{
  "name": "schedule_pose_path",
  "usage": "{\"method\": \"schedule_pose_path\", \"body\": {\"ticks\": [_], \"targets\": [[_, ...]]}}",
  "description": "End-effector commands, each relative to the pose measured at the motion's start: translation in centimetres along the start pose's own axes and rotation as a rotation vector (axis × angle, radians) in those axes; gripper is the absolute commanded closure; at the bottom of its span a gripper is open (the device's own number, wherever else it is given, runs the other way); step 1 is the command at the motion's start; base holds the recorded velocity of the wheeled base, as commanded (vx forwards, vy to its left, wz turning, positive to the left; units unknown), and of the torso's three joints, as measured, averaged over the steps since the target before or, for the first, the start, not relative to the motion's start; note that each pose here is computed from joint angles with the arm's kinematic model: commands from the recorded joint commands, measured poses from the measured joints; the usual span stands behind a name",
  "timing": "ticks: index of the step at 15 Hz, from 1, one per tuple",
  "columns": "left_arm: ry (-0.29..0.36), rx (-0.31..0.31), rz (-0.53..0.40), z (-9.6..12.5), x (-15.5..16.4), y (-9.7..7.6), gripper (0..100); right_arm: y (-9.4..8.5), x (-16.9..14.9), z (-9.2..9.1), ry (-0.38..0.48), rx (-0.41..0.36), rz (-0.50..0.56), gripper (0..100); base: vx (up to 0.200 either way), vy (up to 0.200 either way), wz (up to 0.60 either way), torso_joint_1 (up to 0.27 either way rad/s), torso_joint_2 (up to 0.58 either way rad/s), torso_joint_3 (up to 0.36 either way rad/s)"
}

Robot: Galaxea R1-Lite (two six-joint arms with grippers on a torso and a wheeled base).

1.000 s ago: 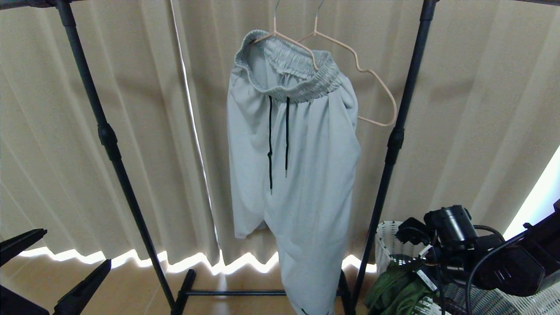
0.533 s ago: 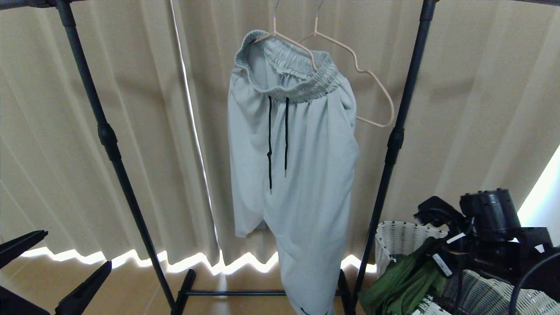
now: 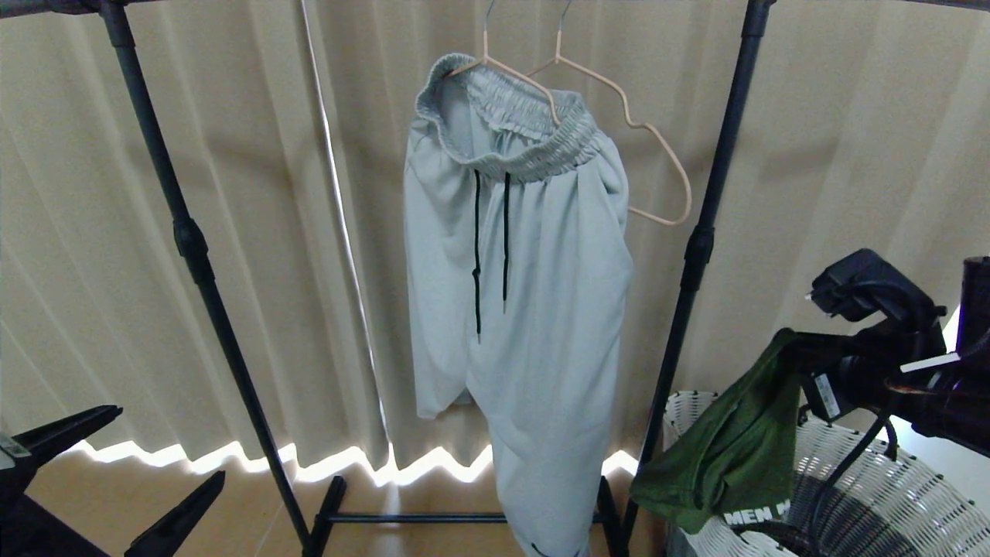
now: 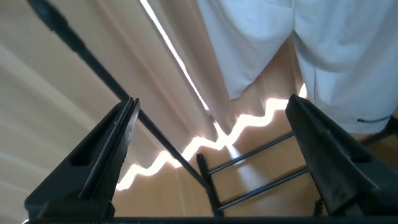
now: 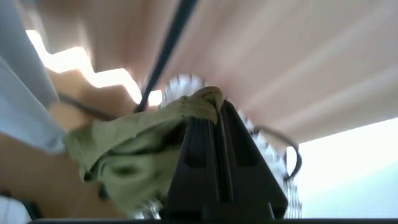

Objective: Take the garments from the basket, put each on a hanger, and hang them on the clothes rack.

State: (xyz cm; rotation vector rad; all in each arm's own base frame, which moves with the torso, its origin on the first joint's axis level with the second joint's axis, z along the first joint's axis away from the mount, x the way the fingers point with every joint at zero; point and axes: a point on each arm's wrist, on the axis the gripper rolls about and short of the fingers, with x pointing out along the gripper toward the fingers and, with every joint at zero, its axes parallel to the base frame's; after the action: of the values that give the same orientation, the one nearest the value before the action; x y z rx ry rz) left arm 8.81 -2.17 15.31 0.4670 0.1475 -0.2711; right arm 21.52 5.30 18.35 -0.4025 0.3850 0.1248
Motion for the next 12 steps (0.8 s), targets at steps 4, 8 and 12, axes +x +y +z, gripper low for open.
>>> {"method": "schedule_pose_path", "body": {"ticks": [4,8,12], "targets": [[0.080,0.091,-0.097,1.4,4.1,-0.2,0,1.3,-1.8,4.9,-0.192,-0.012,0.075,100,0.000,0.000,0.00,0.000,0.00,0.000],[-0.055,-0.055,-0.257,5.1,5.2,-2.1,0,2.7,-3.4,6.0,-0.286,-0.014,0.193,100,0.000,0.000,0.00,0.000,0.00,0.000],[-0.034,-0.004,-0.470,6.3,7.0,-6.3,0,3.9,-4.3,6.2,-0.324,-0.019,0.319,100,0.000,0.000,0.00,0.000,0.00,0.000]]}}
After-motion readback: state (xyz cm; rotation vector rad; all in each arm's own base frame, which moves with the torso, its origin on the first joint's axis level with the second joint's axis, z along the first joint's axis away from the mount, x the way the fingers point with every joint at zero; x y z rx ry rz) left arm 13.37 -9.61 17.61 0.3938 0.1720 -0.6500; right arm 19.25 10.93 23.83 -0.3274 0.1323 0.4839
